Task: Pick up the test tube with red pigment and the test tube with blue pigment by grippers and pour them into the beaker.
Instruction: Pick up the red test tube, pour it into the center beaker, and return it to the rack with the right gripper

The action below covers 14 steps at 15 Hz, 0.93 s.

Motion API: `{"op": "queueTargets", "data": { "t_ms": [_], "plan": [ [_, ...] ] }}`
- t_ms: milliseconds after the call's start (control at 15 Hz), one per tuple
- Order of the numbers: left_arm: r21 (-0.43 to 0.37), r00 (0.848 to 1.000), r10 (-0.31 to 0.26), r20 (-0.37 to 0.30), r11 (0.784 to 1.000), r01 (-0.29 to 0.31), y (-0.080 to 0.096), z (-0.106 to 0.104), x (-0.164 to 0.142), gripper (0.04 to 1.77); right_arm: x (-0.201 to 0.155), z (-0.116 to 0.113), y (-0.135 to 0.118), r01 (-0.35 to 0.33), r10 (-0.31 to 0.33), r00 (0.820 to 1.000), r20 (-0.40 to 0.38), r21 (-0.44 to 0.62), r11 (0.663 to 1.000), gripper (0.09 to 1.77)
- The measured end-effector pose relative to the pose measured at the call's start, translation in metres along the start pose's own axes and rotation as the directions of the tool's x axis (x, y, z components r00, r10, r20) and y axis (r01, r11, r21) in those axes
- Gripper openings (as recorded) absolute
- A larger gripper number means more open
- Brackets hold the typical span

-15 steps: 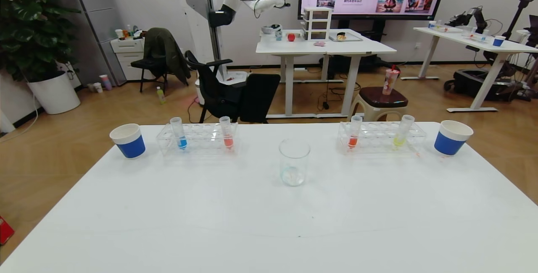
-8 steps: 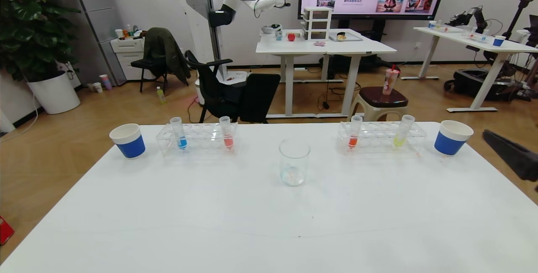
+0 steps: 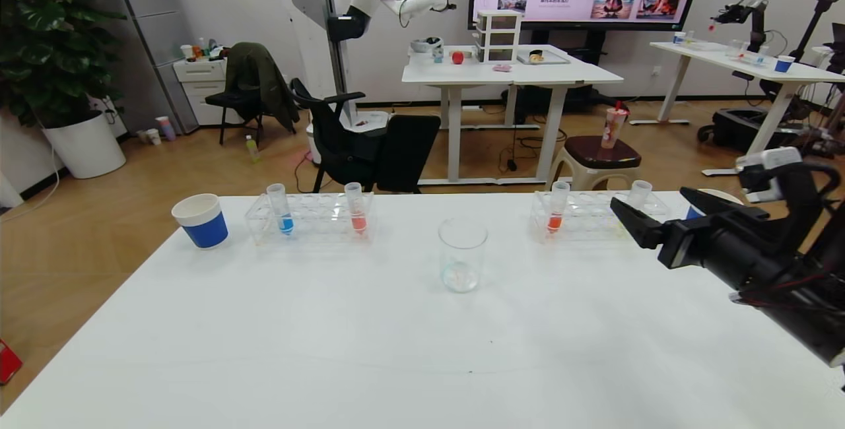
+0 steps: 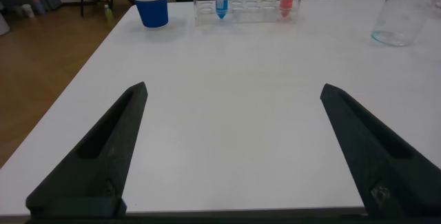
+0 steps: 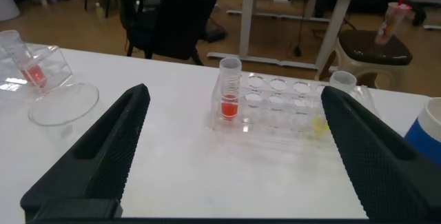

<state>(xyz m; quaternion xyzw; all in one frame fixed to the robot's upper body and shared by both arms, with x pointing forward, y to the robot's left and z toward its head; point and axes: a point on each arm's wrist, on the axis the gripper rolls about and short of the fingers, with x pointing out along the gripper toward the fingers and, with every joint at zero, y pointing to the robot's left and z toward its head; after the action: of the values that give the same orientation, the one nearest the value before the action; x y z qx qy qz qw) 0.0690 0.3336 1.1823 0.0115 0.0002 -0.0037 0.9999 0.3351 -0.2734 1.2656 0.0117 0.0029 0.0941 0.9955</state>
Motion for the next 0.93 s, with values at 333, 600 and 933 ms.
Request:
{"op": "queueTargets", "data": {
  "t_ms": [333, 600, 933],
  "plan": [
    [0.0, 1.0, 0.0, 0.0, 1.0, 0.0, 0.0, 0.0, 0.0, 1.75, 0.062, -0.044, 0.007, -0.002, 0.002, 0.999, -0.034, -0.002, 1.0, 1.74],
    [0.0, 1.0, 0.0, 0.0, 1.0, 0.0, 0.0, 0.0, 0.0, 1.75, 0.105, -0.072, 0.012, -0.007, 0.007, 0.999, -0.047, -0.004, 1.0, 1.74],
    [0.0, 1.0, 0.0, 0.0, 1.0, 0.0, 0.0, 0.0, 0.0, 1.75, 0.145, -0.086, 0.013, 0.047, -0.047, 0.999, -0.001, 0.001, 0.999, 1.74]
  ]
}}
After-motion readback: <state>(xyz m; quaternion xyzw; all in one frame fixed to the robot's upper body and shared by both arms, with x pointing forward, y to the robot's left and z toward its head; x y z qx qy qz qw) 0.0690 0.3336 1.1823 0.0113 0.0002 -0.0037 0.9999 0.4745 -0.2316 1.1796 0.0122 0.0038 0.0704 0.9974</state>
